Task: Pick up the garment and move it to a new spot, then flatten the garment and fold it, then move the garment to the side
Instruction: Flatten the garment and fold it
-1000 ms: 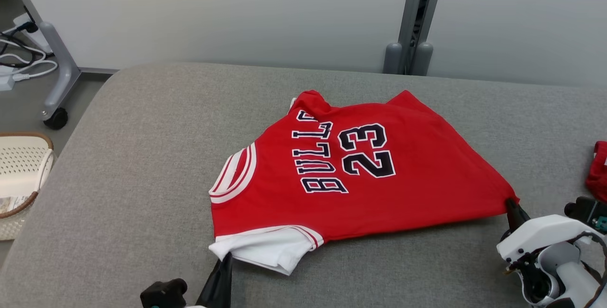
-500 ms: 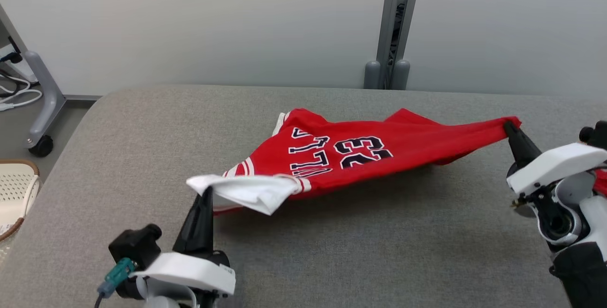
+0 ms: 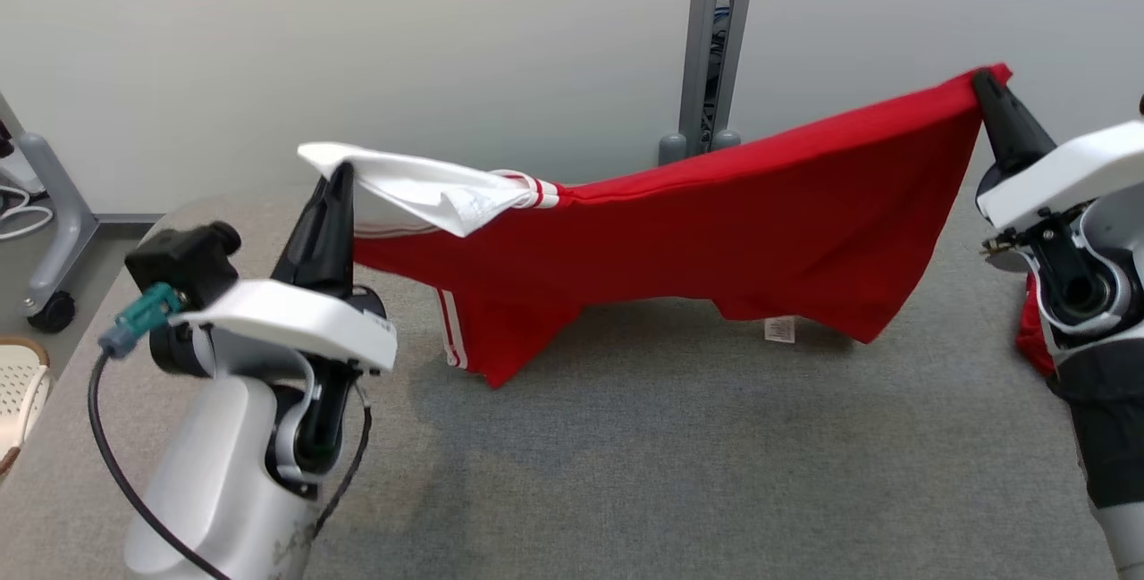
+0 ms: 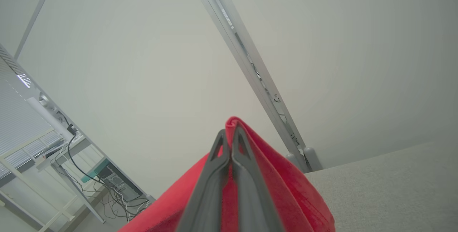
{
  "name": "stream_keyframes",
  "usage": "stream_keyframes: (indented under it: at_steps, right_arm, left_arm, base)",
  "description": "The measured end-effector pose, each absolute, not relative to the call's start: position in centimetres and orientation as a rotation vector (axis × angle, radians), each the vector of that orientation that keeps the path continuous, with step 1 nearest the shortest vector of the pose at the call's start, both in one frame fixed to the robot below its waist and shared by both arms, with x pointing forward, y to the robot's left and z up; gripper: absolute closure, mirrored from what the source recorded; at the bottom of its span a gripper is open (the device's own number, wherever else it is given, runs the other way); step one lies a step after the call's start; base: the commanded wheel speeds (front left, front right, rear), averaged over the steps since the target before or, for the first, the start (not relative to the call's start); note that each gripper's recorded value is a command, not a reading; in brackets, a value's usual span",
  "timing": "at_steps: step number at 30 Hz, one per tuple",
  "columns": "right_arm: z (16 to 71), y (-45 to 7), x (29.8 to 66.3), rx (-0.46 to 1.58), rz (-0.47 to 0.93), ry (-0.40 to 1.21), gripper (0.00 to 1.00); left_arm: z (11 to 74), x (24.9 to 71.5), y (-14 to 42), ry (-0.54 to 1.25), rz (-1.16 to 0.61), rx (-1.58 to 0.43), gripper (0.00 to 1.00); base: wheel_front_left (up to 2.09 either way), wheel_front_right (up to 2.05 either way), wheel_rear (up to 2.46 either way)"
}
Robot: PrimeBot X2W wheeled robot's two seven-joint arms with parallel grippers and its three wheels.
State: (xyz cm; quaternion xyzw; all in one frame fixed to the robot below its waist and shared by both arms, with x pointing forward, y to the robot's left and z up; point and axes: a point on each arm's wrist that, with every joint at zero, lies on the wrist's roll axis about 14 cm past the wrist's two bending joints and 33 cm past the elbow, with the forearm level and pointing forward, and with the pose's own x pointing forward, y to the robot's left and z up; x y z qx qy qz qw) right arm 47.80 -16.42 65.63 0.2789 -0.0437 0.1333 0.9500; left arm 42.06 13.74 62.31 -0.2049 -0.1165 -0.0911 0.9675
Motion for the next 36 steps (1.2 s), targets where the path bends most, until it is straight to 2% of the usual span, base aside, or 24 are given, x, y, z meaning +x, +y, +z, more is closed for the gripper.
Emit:
stream_keyframes:
  at_steps: [8,16,27,36]
  right_arm:
    - [73.1,-16.1,47.5,0.522,0.306,-0.247,1.0]
    - [77.0,-16.5,46.8,0.481,0.297,-0.328,1.0]
    - [76.9,-17.2,47.2,0.503,0.271,-0.313,1.0]
    - [74.3,-18.2,50.6,0.571,0.214,-0.207,1.0]
  left_arm:
    - [70.3,44.4,12.3,-0.345,-0.271,-0.496,1.0]
    - [75.0,45.1,11.8,-0.409,-0.288,-0.577,1.0]
    - [74.2,46.1,12.8,-0.332,-0.243,-0.748,1.0]
    - [71.3,49.5,12.6,-0.17,-0.198,-0.864,1.0]
  base:
    - [0.0,0.0,0.0]
    - [0.0,0.0,0.0]
    - [0.0,0.0,0.0]
    - [0.0,0.0,0.0]
